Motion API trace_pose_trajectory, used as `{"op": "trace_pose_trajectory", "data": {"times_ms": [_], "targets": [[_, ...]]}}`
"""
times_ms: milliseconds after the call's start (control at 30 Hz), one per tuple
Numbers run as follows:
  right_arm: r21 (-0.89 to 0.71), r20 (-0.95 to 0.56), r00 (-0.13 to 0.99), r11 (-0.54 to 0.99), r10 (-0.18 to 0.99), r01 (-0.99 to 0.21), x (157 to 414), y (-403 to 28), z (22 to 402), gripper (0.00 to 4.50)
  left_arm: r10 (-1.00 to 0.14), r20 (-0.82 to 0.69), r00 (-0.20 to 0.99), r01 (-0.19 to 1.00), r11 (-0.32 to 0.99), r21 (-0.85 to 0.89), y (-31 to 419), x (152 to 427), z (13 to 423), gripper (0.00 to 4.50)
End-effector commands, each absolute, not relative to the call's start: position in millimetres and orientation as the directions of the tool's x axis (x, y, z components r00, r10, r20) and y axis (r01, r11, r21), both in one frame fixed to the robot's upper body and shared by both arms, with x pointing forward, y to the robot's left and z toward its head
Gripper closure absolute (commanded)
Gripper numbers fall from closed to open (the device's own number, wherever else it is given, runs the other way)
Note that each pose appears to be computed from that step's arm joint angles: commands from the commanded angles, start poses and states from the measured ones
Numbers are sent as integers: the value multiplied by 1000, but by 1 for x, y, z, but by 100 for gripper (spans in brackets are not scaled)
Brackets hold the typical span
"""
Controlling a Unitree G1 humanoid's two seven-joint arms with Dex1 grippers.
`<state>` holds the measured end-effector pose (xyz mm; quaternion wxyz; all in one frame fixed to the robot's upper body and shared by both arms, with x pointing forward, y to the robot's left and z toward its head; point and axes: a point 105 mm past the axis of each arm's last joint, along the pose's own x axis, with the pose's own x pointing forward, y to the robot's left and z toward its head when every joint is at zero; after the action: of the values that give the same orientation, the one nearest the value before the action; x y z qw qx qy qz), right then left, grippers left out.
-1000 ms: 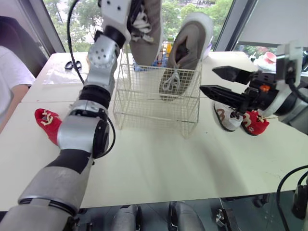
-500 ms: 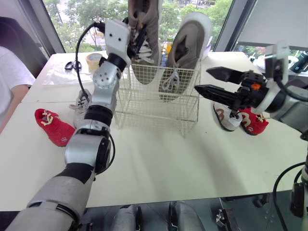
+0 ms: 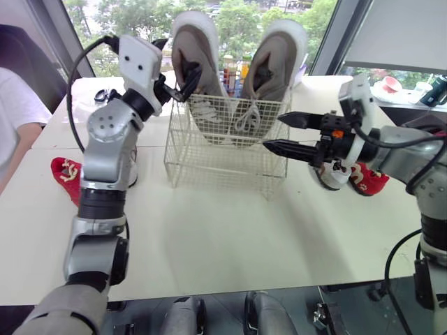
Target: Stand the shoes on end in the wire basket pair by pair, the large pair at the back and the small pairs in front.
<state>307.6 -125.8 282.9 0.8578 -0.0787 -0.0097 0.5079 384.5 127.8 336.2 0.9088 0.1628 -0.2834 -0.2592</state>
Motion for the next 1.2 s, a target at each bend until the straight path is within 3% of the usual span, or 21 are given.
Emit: {"op": "trace_pose_trajectory", "data": {"times_ms": [33, 200, 367, 600, 833, 933, 1033, 1200], "targets": [[-218, -59, 480, 458, 875, -862, 309, -122, 291, 0, -587, 461, 666, 376, 798, 471, 131, 371, 364, 2], [-286, -150, 409, 357, 900, -889, 298, -113, 283, 0, -683, 381, 622, 555, 729, 401, 147, 346, 370, 2], [-363, -252, 386, 283, 887, -888, 297, -101, 266, 0, -796, 151, 586, 714, 595, 368, 155, 320, 339, 2], [-376, -350, 350, 212, 869, -902, 298, -102, 247, 0, -814, -46, 579, 795, 552, 252, 173, 293, 303, 2], [-420, -500, 362, 146, 787, -896, 314, -102, 216, 0, -864, -276, 421, 906, 385, 177, 161, 255, 263, 2], [-437, -534, 368, 125, 761, -891, 324, -99, 214, 0, -847, -341, 407, 912, 360, 195, 161, 250, 251, 2], [-464, -563, 374, 92, 737, -881, 328, -99, 215, 88, -845, -350, 404, 914, 354, 201, 160, 247, 250, 0], [-488, -651, 357, -9, 671, -873, 328, -105, 204, 338, -850, -343, 400, 915, 349, 203, 154, 243, 247, 0]]}}
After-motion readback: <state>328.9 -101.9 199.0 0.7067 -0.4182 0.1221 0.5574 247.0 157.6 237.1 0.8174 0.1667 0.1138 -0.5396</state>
